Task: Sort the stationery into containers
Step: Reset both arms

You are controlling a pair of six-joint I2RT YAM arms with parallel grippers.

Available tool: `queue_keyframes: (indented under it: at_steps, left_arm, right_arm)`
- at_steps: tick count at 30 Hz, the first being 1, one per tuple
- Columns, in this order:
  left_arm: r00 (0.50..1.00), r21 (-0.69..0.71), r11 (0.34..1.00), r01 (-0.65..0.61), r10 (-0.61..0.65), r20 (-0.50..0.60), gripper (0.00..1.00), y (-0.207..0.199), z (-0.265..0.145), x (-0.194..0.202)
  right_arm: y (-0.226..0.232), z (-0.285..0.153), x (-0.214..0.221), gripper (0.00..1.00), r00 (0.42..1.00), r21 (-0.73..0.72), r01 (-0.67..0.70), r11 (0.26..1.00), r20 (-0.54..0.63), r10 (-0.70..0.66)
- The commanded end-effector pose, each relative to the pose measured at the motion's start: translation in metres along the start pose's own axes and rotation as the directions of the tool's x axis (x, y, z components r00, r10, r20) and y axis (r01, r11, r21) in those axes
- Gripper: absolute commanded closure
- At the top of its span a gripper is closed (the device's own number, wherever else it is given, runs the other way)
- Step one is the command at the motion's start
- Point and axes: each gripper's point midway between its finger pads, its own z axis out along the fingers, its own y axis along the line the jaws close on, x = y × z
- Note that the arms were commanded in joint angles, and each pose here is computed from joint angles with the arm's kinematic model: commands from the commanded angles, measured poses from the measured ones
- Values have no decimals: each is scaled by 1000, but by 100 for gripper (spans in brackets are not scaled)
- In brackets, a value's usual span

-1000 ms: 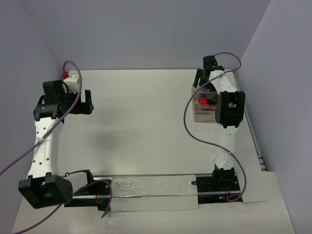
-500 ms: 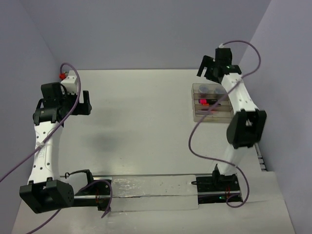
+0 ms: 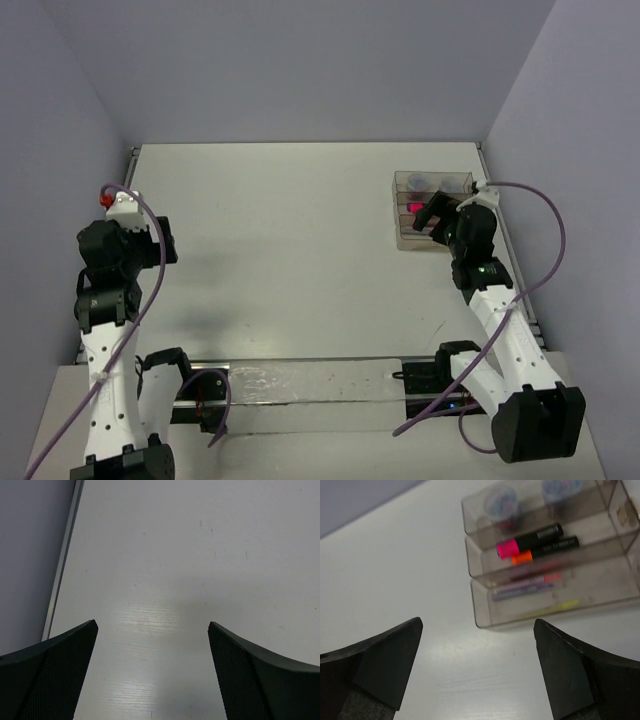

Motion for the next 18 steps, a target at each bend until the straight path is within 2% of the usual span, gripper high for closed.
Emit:
queue_keyframes:
  at_steps: [1, 9, 18]
  left_arm:
    - [995, -54, 998, 12, -7, 100, 1, 10, -4, -10]
    - [988, -84, 996, 27, -14, 152, 1, 16, -10, 2]
    - [986, -91, 995, 28, -13, 163, 1, 19, -13, 2]
  right_arm:
    - [-6, -19, 6, 0, 998, 5, -39, 999, 53, 39]
    - [-14, -45, 25, 0, 990, -50, -42, 998, 131, 48]
    - [-14, -38, 27, 0, 996, -24, -41, 999, 81, 43]
